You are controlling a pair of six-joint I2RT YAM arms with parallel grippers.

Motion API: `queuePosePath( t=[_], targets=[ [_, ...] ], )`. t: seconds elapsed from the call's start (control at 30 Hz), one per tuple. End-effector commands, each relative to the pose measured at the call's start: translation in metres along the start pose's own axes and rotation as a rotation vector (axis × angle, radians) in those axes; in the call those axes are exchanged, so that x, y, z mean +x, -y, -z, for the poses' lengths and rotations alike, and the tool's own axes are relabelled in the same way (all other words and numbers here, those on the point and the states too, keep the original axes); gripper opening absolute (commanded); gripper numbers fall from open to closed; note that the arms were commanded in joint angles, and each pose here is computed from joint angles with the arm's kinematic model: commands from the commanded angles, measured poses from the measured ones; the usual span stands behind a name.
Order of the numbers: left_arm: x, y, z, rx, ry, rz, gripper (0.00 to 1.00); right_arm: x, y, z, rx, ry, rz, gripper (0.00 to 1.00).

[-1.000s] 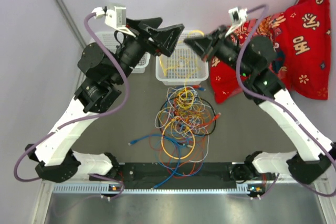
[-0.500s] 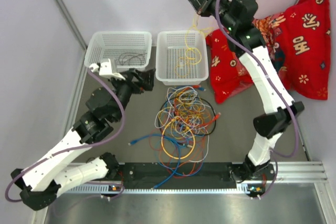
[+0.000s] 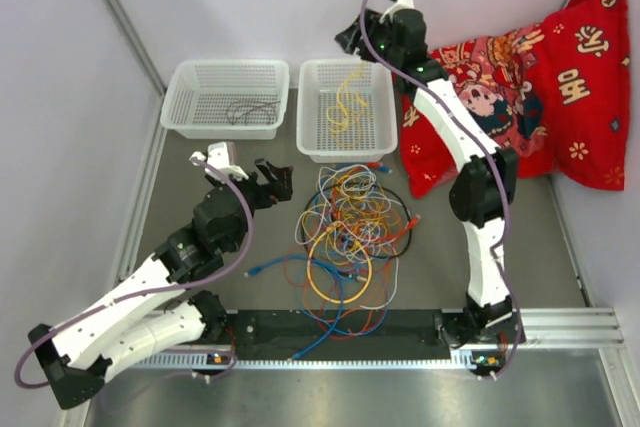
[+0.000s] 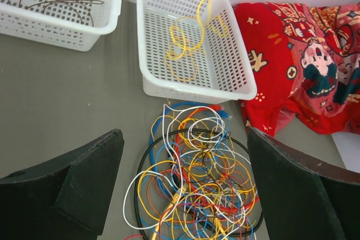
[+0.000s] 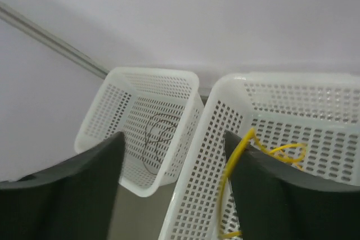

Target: Untangle the cables

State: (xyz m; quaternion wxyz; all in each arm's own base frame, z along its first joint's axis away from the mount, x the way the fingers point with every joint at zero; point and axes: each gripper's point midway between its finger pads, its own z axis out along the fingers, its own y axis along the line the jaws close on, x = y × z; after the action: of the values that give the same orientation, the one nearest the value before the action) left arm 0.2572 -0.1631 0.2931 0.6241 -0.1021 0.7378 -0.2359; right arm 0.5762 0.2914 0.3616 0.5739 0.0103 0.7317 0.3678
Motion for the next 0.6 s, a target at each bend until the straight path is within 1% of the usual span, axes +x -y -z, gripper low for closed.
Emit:
queuePosePath(
  t=[0.0,0.03,0.07,0.1,0.13,0.17,0.2,0.23,0.3,0.33,0.37,0.43,0.47,0.5,0.53,0.57],
  targets=[
    [0.005,-0.01,0.002,-0.034,0.004,0.036,0.96,0.0,-0.004,-0.004,-0.017,-0.002,-0.017,0.84],
    [0.006,-0.011,0.002,-0.035,0.003,0.037,0.96,0.007,-0.005,-0.002,-0.002,-0.016,-0.009,0.97],
    [0.007,-0.011,0.001,-0.035,-0.001,0.039,0.96,-0.011,-0.016,0.012,0.005,0.026,0.01,0.99],
    [0.007,-0.01,0.001,-0.034,-0.002,0.039,0.96,0.0,-0.009,0.016,0.033,0.006,0.03,0.99],
    [0.009,-0.01,0.0,-0.036,-0.007,0.037,0.97,-0.002,-0.016,0.023,0.029,0.024,0.046,0.99],
    [0.009,-0.008,0.0,-0.029,-0.01,0.042,0.97,-0.026,-0.033,0.046,0.021,0.078,0.062,0.99],
    [0.011,-0.007,-0.001,-0.028,-0.017,0.042,0.97,-0.011,-0.026,0.052,0.043,0.048,0.074,0.99],
    [0.012,-0.006,-0.001,-0.024,-0.021,0.045,0.97,-0.016,-0.03,0.063,0.045,0.063,0.083,0.99],
    [0.017,-0.001,-0.003,-0.01,-0.047,0.05,0.98,-0.01,-0.035,0.09,0.058,0.063,0.107,0.99],
    [0.02,0.0,-0.005,-0.006,-0.057,0.047,0.98,-0.004,-0.035,0.096,0.063,0.049,0.121,0.99],
    [0.024,0.001,-0.005,-0.005,-0.073,0.052,0.98,0.012,-0.032,0.102,0.088,-0.006,0.133,0.99],
    [0.036,0.005,-0.009,-0.003,-0.124,0.048,0.98,0.024,-0.021,0.115,0.156,-0.058,0.162,0.99],
    [0.042,0.005,-0.009,-0.007,-0.153,0.051,0.98,0.05,-0.01,0.123,0.182,-0.132,0.158,0.99],
    [0.048,0.007,-0.012,-0.01,-0.177,0.047,0.98,0.06,-0.009,0.129,0.181,-0.154,0.153,0.99],
    [0.051,0.009,-0.012,-0.006,-0.197,0.05,0.98,0.057,-0.018,0.146,0.156,-0.142,0.15,0.99],
    [0.054,0.009,-0.011,-0.017,-0.217,0.056,0.98,0.095,-0.001,0.157,0.181,-0.209,0.139,0.99]
  ],
)
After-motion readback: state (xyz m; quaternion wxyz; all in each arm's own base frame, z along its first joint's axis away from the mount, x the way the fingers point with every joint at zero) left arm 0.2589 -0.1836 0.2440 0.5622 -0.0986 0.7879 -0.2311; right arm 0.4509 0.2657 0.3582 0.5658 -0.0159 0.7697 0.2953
